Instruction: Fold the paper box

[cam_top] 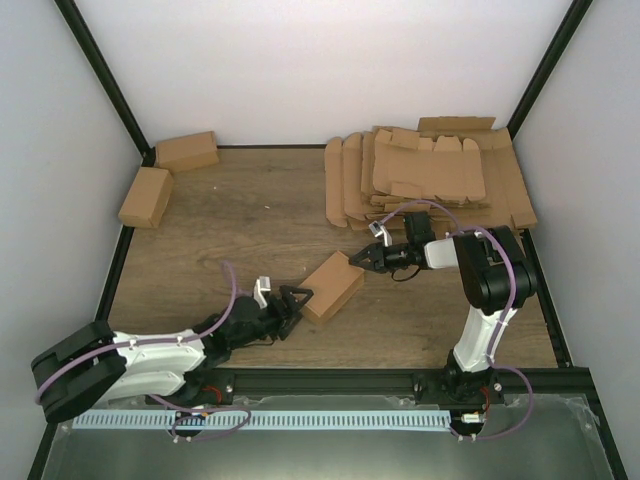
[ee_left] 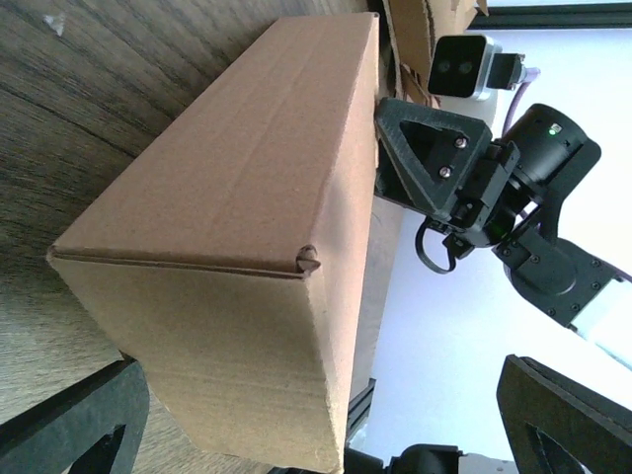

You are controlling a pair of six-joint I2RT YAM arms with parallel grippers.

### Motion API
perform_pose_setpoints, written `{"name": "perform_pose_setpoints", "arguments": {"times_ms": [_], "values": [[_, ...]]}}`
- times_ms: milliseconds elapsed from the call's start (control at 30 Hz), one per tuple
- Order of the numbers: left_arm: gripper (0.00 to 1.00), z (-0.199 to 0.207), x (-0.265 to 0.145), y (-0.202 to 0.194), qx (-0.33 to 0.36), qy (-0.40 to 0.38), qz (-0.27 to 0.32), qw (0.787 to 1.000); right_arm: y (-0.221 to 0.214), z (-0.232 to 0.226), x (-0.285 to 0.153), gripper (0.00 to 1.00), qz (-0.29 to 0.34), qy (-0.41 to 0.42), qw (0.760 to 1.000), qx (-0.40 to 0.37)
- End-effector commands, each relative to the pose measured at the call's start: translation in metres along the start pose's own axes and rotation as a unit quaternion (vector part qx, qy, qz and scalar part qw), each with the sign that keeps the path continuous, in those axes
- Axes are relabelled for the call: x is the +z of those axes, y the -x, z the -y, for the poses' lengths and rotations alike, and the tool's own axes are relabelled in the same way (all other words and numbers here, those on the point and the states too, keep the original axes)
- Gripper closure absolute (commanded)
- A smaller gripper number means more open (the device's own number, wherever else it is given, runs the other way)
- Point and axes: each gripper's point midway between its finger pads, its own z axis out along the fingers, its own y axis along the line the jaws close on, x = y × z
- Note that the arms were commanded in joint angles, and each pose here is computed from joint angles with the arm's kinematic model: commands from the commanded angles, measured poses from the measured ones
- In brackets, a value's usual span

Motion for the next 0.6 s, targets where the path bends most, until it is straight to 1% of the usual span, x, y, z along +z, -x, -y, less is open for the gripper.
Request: {"name": "perform_pose_setpoints", "arguments": {"times_ms": [0,100,267,467,567], "values": [[0.02,0.015,0.002,-0.001,-0.006,-0.033,-0.004,0.999,-0.003,0.015,-0.001,0.76,0.001,-0.022,1.0,0.014],[0.04,0.011,0.005,-0.001,-0.009,-0.026,-0.004,1.0,-0.003,0.015,-0.001,0.76,0.001,-0.022,1.0,0.014],[0.04,0.001,0.006,-0.001,-0.017,-0.008,-0.004,1.0,-0.002,0.022,-0.001,0.76,0.0,-0.037,0.999,0.021],[0.05,0.0,0.003,0.001,-0.015,-0.005,0.002,1.0,0.001,0.029,-0.003,0.76,0.004,-0.048,0.998,0.029],[0.1,0.0,0.003,0.004,-0.013,-0.006,0.009,1.0,0.002,0.028,-0.003,0.76,0.004,-0.043,0.999,0.03]]}}
